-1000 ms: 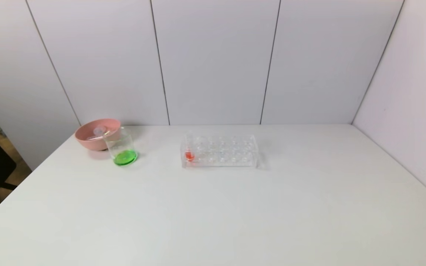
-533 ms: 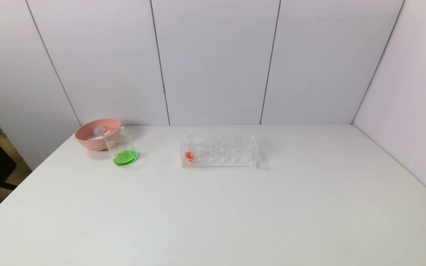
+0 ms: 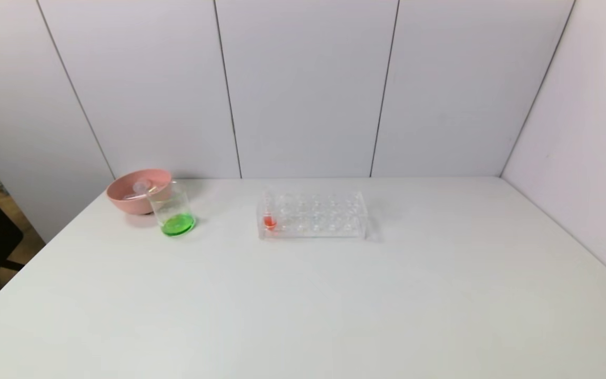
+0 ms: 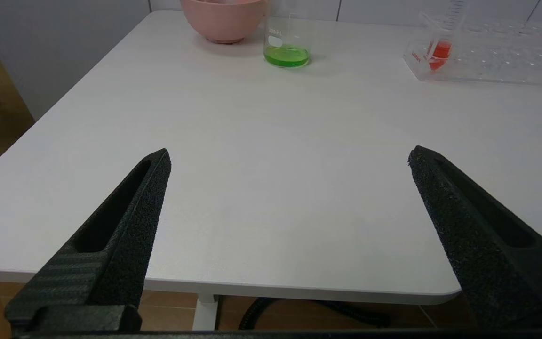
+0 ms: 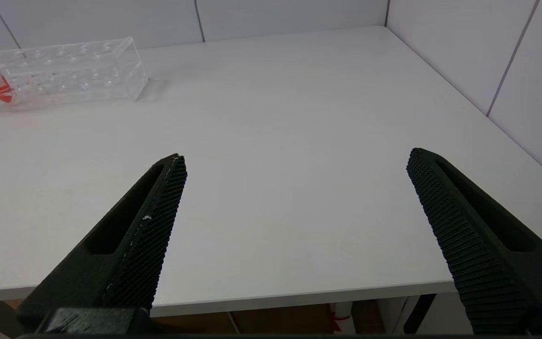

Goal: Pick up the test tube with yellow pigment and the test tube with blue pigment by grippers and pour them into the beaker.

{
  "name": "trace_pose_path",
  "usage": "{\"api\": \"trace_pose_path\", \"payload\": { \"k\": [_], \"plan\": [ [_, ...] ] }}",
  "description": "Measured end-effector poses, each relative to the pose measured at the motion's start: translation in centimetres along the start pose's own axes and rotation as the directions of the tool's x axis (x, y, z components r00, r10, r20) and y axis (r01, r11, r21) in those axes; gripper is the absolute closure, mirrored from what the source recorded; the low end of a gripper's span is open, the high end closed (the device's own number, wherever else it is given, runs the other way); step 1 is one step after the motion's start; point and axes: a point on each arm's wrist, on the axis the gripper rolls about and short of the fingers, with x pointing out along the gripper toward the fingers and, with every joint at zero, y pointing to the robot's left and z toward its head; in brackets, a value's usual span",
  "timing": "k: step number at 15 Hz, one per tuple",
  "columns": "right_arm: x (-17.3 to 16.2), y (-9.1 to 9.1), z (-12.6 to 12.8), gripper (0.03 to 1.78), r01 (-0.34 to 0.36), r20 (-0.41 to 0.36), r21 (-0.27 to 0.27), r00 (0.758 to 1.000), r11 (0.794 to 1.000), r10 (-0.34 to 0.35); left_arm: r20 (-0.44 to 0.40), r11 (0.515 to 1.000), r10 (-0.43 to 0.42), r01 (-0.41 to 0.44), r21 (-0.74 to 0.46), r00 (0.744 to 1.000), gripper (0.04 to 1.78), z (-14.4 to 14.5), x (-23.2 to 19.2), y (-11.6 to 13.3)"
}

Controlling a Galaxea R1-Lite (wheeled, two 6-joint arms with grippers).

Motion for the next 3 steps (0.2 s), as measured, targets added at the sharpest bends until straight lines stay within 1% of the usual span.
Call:
{"api": "trace_pose_path", "payload": {
  "k": [3],
  "plan": [
    [0.0,0.0,0.02,0.1,-0.001,0.002,0.0,1.0,1.0,0.001,0.0,1.0,0.0,0.0,0.0,1.0,0.06,0.0,0.0,0.0]
  ]
}}
